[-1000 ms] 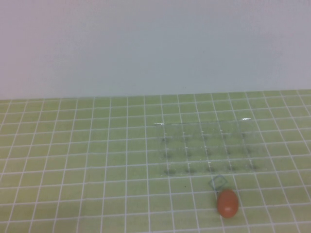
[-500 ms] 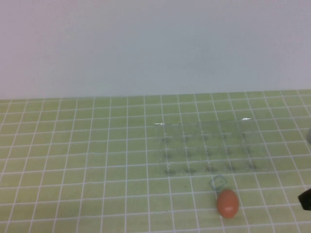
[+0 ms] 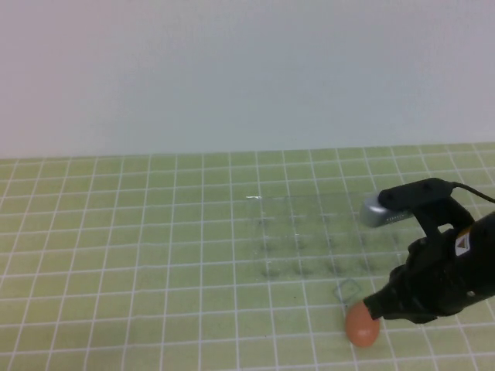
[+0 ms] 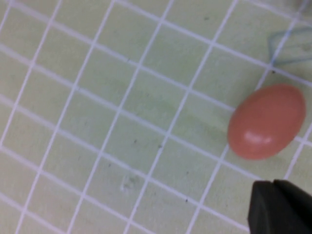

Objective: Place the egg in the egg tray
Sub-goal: Pick up the egg

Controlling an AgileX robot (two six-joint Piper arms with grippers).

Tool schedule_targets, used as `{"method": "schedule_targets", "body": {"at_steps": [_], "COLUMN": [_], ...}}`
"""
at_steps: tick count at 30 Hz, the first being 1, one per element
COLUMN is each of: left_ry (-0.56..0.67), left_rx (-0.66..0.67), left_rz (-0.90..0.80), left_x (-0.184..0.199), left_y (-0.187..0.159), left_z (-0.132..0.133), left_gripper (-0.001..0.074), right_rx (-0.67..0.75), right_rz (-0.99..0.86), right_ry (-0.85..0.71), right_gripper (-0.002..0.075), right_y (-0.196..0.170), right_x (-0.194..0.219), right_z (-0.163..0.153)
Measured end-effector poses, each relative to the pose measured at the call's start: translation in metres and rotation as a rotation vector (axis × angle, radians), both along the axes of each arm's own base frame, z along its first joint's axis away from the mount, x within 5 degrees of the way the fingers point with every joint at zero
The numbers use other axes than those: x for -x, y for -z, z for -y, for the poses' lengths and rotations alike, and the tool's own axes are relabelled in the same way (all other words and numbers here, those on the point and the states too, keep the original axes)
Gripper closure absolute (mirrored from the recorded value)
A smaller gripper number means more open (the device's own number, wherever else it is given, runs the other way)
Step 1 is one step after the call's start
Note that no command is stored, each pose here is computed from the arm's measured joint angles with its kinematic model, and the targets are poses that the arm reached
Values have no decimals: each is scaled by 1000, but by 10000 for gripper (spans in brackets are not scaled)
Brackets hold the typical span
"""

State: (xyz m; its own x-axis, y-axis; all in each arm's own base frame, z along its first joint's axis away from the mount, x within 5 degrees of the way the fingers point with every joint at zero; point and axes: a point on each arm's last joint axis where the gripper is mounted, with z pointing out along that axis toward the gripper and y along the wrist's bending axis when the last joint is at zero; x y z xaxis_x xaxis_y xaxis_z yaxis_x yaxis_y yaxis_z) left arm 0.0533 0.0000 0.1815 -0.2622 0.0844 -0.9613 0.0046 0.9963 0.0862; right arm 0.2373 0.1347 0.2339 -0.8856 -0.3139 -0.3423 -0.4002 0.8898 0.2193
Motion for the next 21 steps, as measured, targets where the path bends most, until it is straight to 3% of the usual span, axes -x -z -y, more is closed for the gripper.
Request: {"method": "schedule_targets", "body": {"at_steps": [5, 14, 21], "left_ry": [0, 0, 0], "left_rx": [0, 0, 0], "left_rz": [0, 0, 0], "left_x": [0, 0, 0], "left_y": [0, 0, 0], "left_z": [0, 0, 0], "left_gripper": [737, 737, 737], "right_rx": [20, 74, 140], "right_rz": [-63, -209, -280], "right_ry": [214, 334, 383], "right_gripper": [649, 210, 153], "right_y": [10, 19, 33], "right_x": [-16, -40, -66], "right_z": [-2, -16, -30]}}
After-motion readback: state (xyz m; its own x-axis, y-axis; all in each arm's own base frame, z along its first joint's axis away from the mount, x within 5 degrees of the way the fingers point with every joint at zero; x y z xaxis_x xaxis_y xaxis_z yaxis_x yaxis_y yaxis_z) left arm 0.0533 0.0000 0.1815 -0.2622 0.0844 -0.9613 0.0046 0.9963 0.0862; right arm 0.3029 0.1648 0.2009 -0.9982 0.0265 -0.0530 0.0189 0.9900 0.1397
